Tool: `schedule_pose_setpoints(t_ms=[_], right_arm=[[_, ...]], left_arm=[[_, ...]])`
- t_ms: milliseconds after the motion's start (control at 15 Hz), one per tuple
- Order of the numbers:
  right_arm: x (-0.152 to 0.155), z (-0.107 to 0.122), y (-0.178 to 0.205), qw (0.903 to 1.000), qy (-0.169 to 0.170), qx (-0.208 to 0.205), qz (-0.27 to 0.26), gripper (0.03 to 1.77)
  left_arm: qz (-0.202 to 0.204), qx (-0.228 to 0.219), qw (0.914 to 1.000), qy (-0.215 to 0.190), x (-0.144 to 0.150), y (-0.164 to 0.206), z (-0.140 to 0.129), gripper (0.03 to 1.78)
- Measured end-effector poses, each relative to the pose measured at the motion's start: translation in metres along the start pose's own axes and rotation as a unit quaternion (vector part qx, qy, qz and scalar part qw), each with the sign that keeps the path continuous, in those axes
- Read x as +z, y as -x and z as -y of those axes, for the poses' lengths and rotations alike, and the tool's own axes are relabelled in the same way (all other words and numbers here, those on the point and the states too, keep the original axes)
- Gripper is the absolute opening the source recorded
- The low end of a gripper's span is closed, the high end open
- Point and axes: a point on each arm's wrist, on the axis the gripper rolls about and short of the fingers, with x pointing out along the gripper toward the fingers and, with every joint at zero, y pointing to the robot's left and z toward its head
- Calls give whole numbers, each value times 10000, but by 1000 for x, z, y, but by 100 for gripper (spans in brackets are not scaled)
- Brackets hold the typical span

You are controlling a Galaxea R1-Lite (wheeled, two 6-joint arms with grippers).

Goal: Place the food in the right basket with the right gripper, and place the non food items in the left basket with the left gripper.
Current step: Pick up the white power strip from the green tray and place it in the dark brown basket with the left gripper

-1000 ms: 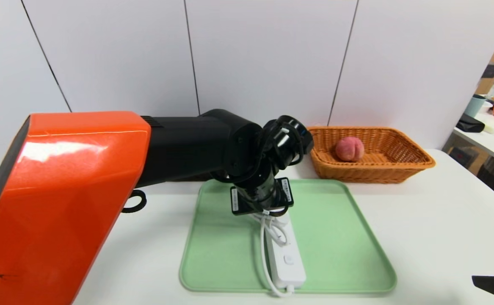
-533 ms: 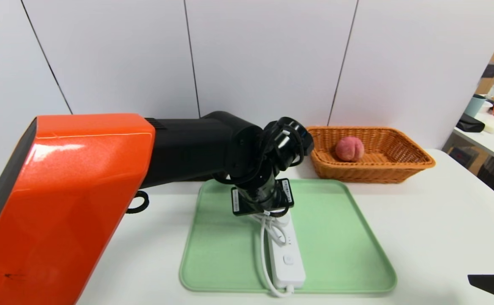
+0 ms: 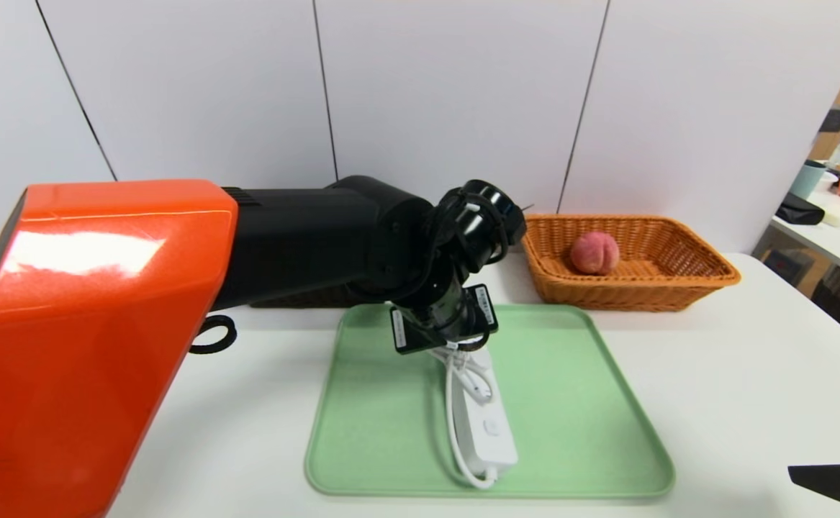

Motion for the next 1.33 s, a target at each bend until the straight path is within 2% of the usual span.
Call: schedule_pose_setpoints(t_ms=[400, 533, 733, 933, 1133, 1333], right_arm=[[2, 0, -1, 9998, -20, 18, 178, 170], [2, 0, 0, 9998, -19, 17, 189, 170], [2, 0, 0, 9998, -23, 19, 202, 170], [0, 0, 2, 9997, -26, 24, 222, 170], [-1, 0, 2, 9997, -27, 25, 235, 170], [-2, 1, 2, 9997, -24, 22, 231, 170]], left_arm=[[382, -437, 9969, 525, 15, 22, 2, 7], [403, -479, 9958, 667, 17, 26, 1, 7], [209, -752, 9933, 850, 20, 33, 1, 7], [348, -990, 9898, 968, 27, 42, 2, 7], [555, -1275, 9831, 1195, 35, 52, 3, 7], [794, -1630, 9724, 1470, 47, 65, 3, 7]])
